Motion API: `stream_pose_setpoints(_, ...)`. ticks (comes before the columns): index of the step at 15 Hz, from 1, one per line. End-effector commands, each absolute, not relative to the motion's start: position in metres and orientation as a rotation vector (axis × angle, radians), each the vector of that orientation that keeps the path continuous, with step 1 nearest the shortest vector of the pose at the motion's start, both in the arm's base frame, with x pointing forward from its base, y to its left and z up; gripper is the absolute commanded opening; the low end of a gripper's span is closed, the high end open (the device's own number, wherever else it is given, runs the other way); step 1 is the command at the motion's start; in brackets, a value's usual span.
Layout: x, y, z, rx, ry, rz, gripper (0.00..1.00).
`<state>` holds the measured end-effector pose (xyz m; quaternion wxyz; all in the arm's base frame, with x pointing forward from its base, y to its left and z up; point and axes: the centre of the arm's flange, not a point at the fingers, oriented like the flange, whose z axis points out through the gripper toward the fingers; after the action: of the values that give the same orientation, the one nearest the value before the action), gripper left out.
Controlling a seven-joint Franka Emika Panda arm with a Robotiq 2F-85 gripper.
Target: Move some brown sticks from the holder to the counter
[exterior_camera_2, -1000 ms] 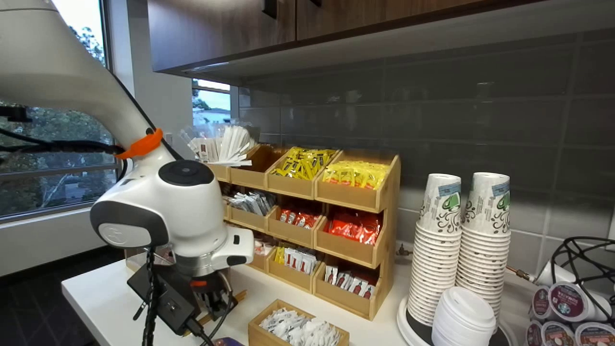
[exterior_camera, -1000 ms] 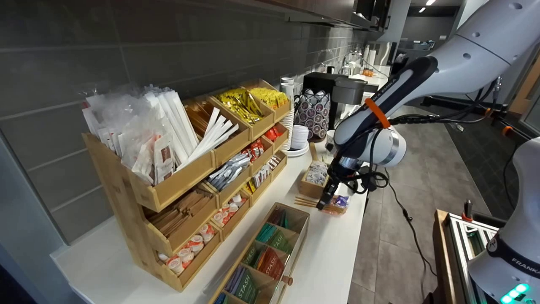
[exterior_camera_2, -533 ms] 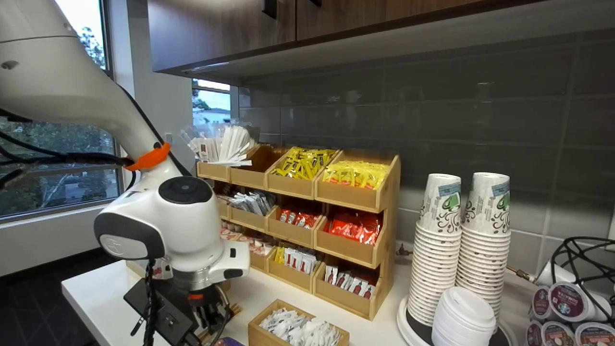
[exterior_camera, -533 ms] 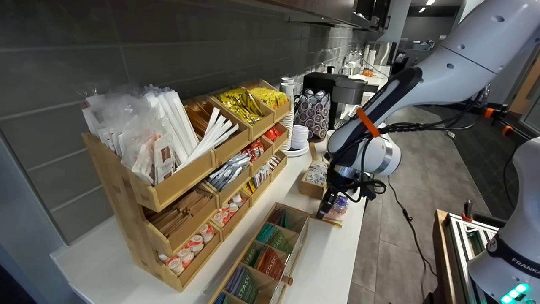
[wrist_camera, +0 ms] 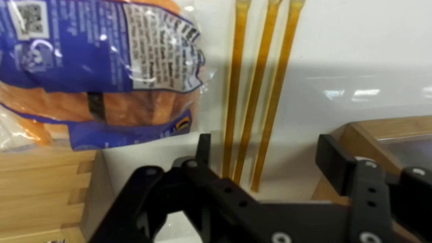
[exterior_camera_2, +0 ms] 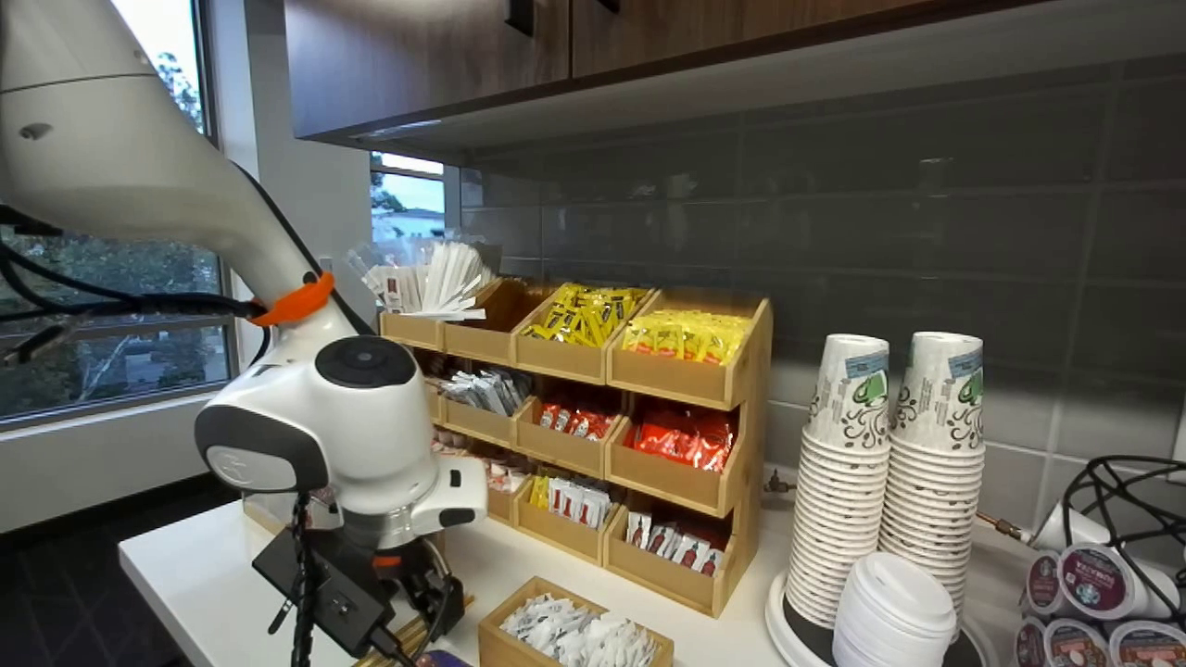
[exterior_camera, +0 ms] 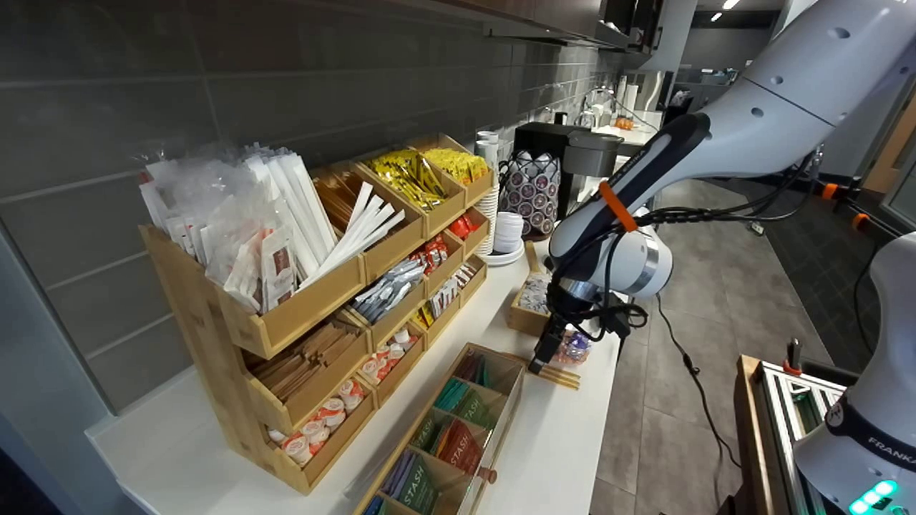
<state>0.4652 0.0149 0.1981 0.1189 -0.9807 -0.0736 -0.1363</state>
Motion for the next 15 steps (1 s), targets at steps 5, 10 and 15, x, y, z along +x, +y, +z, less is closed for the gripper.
stream_pose_setpoints(5, 0.479, 0.030, 0.246, -2.836, -0.212, -0.506, 1.00)
stream_pose_setpoints(10, 0.483, 0.034, 0.294, -2.837, -0.225, -0.566, 1.00)
stream_pose_setpoints(15, 0.480, 0.031, 0.334, -2.899, -0.254, -0.537, 1.00)
